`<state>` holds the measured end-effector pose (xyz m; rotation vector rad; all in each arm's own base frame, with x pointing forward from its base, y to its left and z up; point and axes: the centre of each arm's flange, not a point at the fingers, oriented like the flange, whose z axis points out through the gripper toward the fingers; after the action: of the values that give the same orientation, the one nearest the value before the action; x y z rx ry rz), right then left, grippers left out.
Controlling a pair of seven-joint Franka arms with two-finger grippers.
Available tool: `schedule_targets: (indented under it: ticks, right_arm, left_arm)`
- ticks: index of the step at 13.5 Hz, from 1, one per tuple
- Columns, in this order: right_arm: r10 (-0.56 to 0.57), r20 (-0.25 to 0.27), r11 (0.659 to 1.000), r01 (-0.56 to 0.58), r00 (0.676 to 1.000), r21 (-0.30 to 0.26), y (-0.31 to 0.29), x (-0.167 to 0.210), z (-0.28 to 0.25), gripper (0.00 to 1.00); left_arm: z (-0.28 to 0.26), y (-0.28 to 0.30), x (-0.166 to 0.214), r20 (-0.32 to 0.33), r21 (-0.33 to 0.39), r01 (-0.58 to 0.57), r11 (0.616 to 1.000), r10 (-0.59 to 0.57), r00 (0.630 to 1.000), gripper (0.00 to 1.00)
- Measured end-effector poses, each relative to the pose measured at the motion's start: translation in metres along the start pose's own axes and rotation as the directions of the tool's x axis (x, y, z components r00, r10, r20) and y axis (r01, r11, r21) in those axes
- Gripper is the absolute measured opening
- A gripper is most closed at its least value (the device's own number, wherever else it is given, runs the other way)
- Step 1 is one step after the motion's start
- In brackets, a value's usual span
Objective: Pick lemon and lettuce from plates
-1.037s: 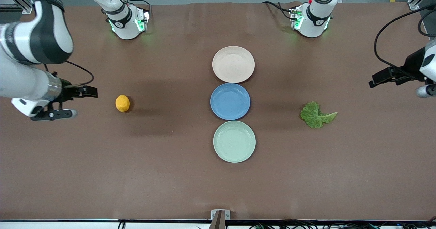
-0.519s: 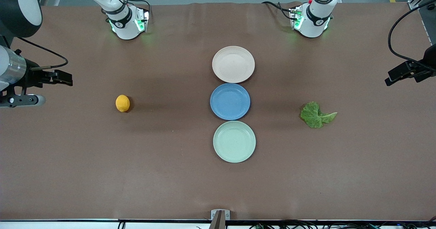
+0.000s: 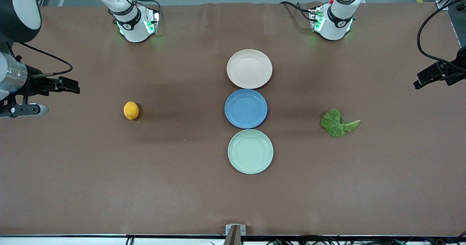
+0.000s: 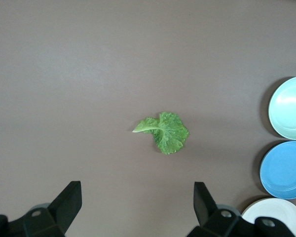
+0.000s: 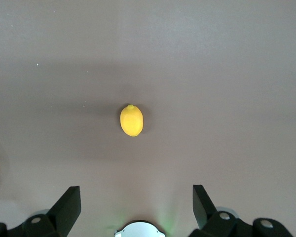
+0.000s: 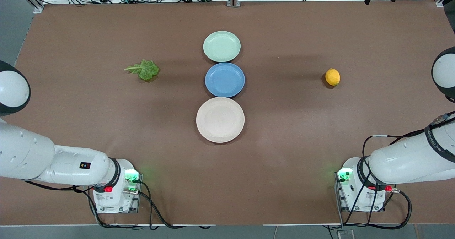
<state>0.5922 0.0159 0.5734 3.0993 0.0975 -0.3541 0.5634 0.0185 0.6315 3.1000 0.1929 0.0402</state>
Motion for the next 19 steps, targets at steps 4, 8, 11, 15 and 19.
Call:
schedule_targets:
  ticks: [4,8,11,15,19]
  right_arm:
    - [0.001,-0.020,1.000,-0.001,1.000,0.025,0.028,0.000,0.000,1.00]
    - [0.010,-0.061,0.999,-0.008,0.998,0.043,0.037,-0.016,-0.008,1.00]
    - [0.005,-0.096,0.999,-0.001,0.995,0.041,0.032,-0.036,-0.011,1.00]
    - [-0.008,-0.127,0.999,0.012,0.992,0.037,0.023,-0.061,-0.026,1.00]
    - [-0.013,-0.153,0.999,0.018,0.988,0.033,0.018,-0.081,-0.038,1.00]
  left_arm:
    - [0.001,-0.003,-0.002,0.018,-0.004,0.006,1.000,-0.006,1.000,1.00]
    - [0.002,-0.009,-0.002,0.027,-0.005,0.018,1.000,-0.018,0.999,1.00]
    - [0.002,-0.009,-0.002,0.028,-0.005,0.018,1.000,-0.018,0.999,1.00]
    - [0.002,-0.009,-0.002,0.028,-0.005,0.018,1.000,-0.018,0.999,1.00]
    - [0.002,-0.010,-0.002,0.028,-0.005,0.018,1.000,-0.018,0.999,1.00]
